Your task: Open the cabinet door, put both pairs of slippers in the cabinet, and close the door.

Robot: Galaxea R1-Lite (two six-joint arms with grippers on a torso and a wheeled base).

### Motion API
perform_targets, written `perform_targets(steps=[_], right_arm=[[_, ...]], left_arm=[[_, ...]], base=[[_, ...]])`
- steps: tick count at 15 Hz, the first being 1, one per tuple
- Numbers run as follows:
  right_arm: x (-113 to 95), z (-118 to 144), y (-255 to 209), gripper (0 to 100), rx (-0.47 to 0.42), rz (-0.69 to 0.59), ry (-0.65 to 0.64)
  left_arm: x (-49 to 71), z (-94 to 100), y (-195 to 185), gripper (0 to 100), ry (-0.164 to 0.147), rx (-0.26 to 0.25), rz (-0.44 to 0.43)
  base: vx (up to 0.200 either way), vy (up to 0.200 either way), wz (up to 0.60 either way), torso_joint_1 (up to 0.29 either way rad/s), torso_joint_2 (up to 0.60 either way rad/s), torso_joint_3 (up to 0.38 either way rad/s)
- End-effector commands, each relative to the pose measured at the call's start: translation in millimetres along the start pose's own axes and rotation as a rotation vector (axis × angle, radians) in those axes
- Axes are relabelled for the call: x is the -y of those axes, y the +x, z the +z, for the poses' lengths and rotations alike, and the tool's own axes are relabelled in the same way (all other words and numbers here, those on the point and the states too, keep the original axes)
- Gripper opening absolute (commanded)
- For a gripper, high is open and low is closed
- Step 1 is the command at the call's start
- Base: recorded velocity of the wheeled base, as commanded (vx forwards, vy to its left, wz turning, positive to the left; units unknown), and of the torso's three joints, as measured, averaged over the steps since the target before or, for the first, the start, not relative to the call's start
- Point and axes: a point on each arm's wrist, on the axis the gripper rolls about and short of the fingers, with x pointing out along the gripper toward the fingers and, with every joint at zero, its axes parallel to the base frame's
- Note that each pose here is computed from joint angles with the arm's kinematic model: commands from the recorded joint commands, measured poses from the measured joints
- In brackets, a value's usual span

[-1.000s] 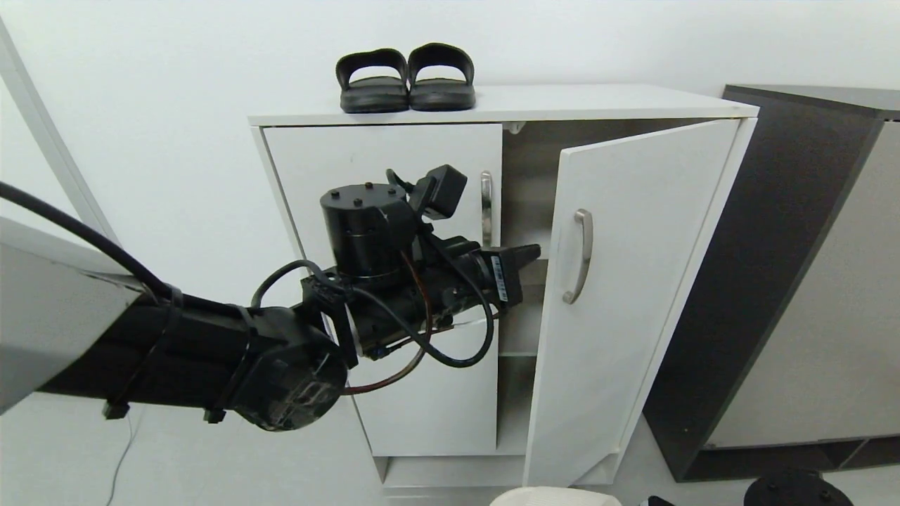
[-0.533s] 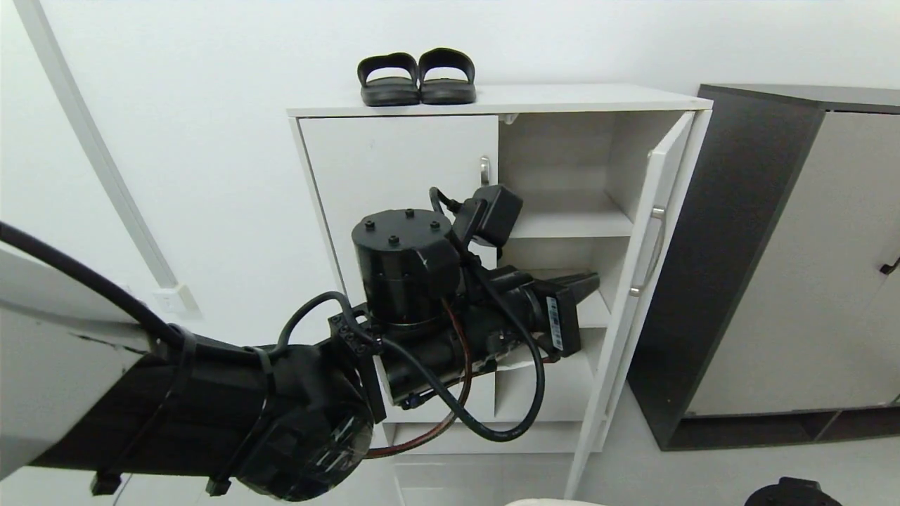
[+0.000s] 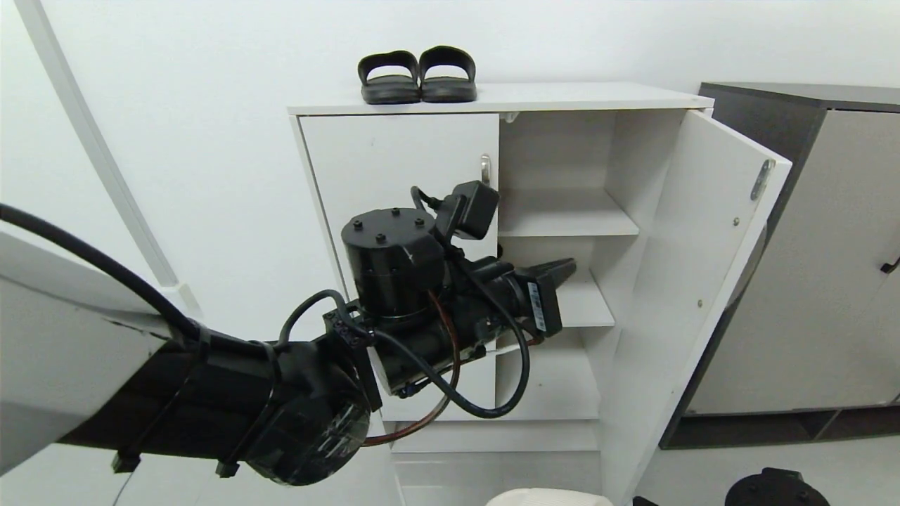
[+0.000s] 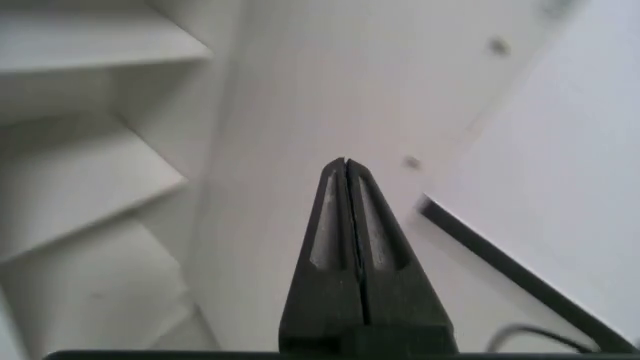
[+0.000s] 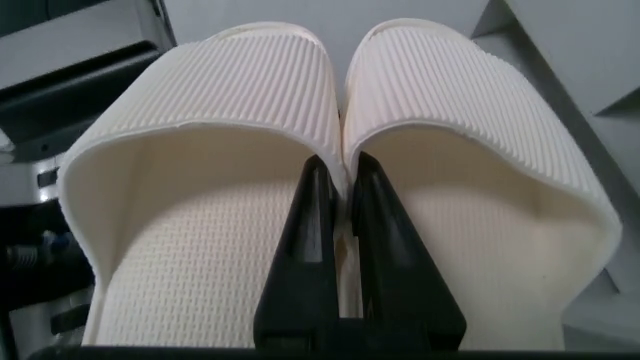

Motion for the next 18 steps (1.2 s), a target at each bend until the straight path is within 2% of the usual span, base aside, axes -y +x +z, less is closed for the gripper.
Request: perform_targets(steps=[1, 2, 3, 4, 5, 6, 7, 8, 9, 10, 11, 12, 14, 15, 16, 17, 18], right_arm=[[16, 8, 17, 0, 0.016, -0.134, 0.045], [23, 16, 28, 0, 0.040, -0.261, 0.108], [31, 23, 41, 0, 0.070, -0.395, 0.174], [40, 31, 57, 0, 0.106, -0.520, 0.212], [45, 36, 64, 0, 0.130, -0.584, 0.224], [54, 42, 74, 0, 0.159, -0.667, 0.235], [63, 50, 82, 0, 0.193, -0.750, 0.246], [67, 52, 85, 0, 0.204, -0.779, 0.251], [72, 55, 86, 0, 0.218, -0.828, 0.260], [73, 55, 86, 0, 0.216, -0.834, 0.261], [75, 56, 85, 0, 0.222, -0.842, 0.263], [75, 56, 85, 0, 0.222, -0.842, 0.263], [75, 53, 86, 0, 0.213, -0.842, 0.263], [75, 52, 87, 0, 0.208, -0.842, 0.262], [75, 51, 87, 0, 0.206, -0.842, 0.262], [75, 51, 87, 0, 0.203, -0.842, 0.262], [75, 51, 87, 0, 0.204, -0.842, 0.263]], left_arm=[[-18.8, 9.8, -14, 0, 0.017, 0.065, 0.117], [-26.4, 23.7, -30, 0, 0.038, 0.116, 0.201], [-33.7, 38.2, -51, 0, 0.079, 0.159, 0.297], [-37.1, 49.0, -79, 0, 0.147, 0.180, 0.412], [-36.5, 51.4, -97, 0, 0.189, 0.176, 0.487], [-28.1, 54.3, -130, 0, 0.240, 0.174, 0.589], [-13.8, 51.3, -175, 0, 0.250, 0.152, 0.707], [-9.4, 48.5, -196, 0, 0.249, 0.140, 0.766], [-6.3, 42.6, -251, 0, 0.261, 0.122, 0.933], [-3.5, 40.6, -266, 0, 0.262, 0.120, 0.976], [14.2, 30.3, -311, 0, 0.264, 0.155, 1.083], [26.8, 15.0, -337, 0, 0.266, 0.159, 1.158], [44.6, -18.0, -368, 0, 0.261, 0.154, 1.319], [51.8, -35.2, -378, 0, 0.267, 0.167, 1.344], [53.8, -46.1, -383, 0, 0.278, 0.172, 1.334], [53.7, -58.1, -386, 0, 0.292, 0.171, 1.317], [50.1, -79.2, -388, 0, 0.308, 0.156, 1.252]], base=[[0.000, 0.000, 0.00, 0.000, 0.00, 0.000], [0.000, 0.000, 0.00, 0.000, 0.00, 0.000], [0.000, 0.000, 0.00, 0.000, 0.00, 0.000], [0.000, 0.000, 0.00, 0.000, 0.00, 0.000], [0.000, 0.000, 0.00, 0.000, 0.00, 0.000], [0.000, 0.000, 0.00, 0.000, 0.00, 0.000], [0.000, 0.000, 0.00, 0.000, 0.00, 0.000], [0.000, 0.000, 0.00, 0.000, 0.00, 0.000], [0.000, 0.000, 0.00, 0.000, 0.00, 0.000], [0.000, 0.000, 0.00, 0.000, 0.00, 0.000], [0.000, 0.000, 0.00, 0.000, 0.00, 0.000], [0.000, 0.000, 0.00, 0.000, 0.00, 0.000], [0.000, 0.000, 0.00, 0.000, 0.00, 0.000], [0.000, 0.000, 0.00, 0.000, 0.00, 0.000], [0.000, 0.000, 0.00, 0.000, 0.00, 0.000], [0.000, 0.000, 0.00, 0.000, 0.00, 0.000], [0.000, 0.000, 0.00, 0.000, 0.00, 0.000]])
